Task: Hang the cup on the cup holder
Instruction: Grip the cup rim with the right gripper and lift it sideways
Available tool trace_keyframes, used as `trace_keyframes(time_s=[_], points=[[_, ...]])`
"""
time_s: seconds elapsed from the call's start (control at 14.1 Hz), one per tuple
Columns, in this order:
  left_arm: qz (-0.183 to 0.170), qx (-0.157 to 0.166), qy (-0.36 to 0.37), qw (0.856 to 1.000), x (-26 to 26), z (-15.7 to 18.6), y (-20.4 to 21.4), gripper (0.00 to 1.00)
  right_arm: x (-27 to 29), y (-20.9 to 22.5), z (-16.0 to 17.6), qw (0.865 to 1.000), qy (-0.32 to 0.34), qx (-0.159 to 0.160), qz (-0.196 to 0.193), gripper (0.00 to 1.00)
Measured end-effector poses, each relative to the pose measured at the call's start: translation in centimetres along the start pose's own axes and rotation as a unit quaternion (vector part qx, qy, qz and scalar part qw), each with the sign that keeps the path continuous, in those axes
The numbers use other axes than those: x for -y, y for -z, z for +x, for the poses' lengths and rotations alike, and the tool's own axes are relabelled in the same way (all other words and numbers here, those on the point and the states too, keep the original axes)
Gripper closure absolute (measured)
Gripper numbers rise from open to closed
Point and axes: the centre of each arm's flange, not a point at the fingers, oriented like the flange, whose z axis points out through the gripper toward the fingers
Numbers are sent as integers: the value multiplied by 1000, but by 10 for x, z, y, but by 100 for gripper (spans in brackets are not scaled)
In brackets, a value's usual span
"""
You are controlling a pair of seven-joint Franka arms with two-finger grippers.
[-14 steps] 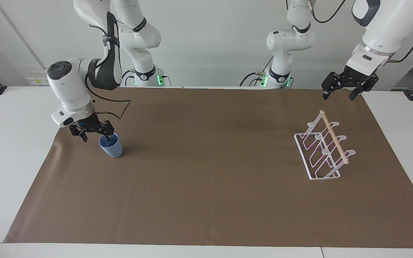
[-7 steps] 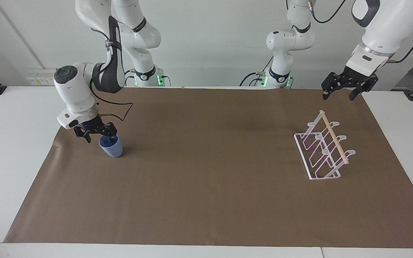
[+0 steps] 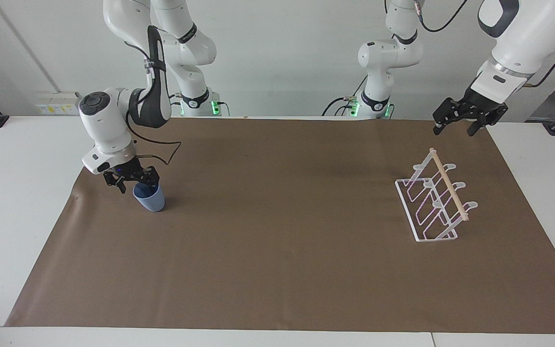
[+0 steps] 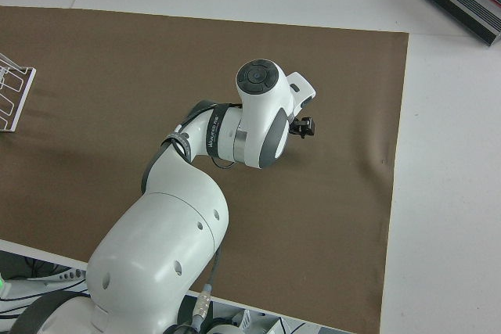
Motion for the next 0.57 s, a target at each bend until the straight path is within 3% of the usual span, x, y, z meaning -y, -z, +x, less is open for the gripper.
trace_keyframes(time_s=[0.07,0.28,0.57], points=[[-3,3,1,1000,1,0,-2,0,0,0,-1,1000,0,0,0,24],[-10,6,2,1000,-1,-1,-6,0,0,-1,-1,1000,0,1,0,28],[-13,8,5,1000,-2,-3,-8,0,0,-1,-1,1000,0,1,0,78]])
